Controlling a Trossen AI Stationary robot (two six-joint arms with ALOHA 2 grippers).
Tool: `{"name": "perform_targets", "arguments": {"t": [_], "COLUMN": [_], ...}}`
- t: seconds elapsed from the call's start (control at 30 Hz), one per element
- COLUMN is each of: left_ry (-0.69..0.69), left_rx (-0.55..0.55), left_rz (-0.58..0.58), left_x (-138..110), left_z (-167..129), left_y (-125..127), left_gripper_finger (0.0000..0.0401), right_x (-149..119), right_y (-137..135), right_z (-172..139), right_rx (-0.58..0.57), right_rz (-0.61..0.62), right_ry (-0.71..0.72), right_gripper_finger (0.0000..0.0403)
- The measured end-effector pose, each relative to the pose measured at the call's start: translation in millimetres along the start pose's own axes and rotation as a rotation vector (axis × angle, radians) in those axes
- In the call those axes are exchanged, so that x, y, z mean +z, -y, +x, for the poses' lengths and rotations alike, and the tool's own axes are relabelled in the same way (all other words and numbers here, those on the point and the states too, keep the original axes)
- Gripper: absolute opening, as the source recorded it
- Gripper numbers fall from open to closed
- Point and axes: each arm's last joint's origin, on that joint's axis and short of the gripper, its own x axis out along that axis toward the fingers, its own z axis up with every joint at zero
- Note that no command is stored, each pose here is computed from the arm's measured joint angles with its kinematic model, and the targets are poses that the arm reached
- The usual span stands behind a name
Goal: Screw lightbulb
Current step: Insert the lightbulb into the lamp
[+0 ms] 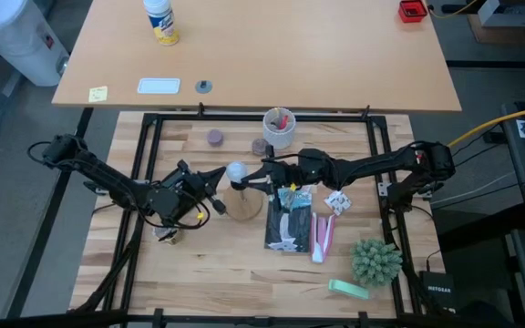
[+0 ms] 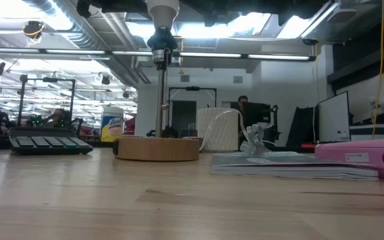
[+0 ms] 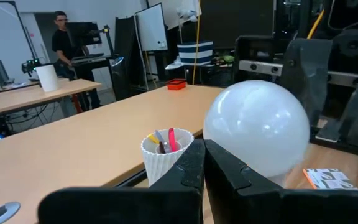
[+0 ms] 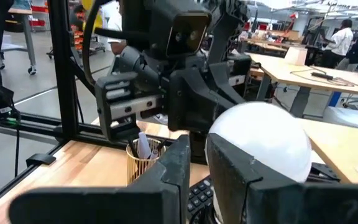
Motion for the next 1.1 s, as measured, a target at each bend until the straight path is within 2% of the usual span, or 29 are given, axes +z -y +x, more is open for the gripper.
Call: {"name": "perform_targets", "arguments": {"t": [0.27,0.57,0.97,1.1], "left_ry": [0.0,0.0,0.001,0.001], "left_rx": [-0.004,-0.007,-0.014,-0.014], "left_rz": [0.0,-0.005,-0.017,-0.018], "left_x": [0.0,0.0,0.0,0.0], "left_z": [0.0,0.0,0.0,0.0], "left_y": [0.1,0.2,0.4,0.4], "left_gripper_finger": [0.0001,0.0001,0.0001,0.0001], "right_x": [9.3,15.1,22.4,21.3], "right_y": [0.1,6.4,11.9,13.8], "right_z": [-0.6,-1.7,-4.0,-4.1], "right_rx": [0.029,-0.159,-0.184,-0.161], "right_rz": [-0.015,-0.077,-0.108,-0.109], "right_ry": [0.092,0.13,0.206,0.2], "right_gripper_finger": [0.0062,0.0062,0.0062,0.0062]}}
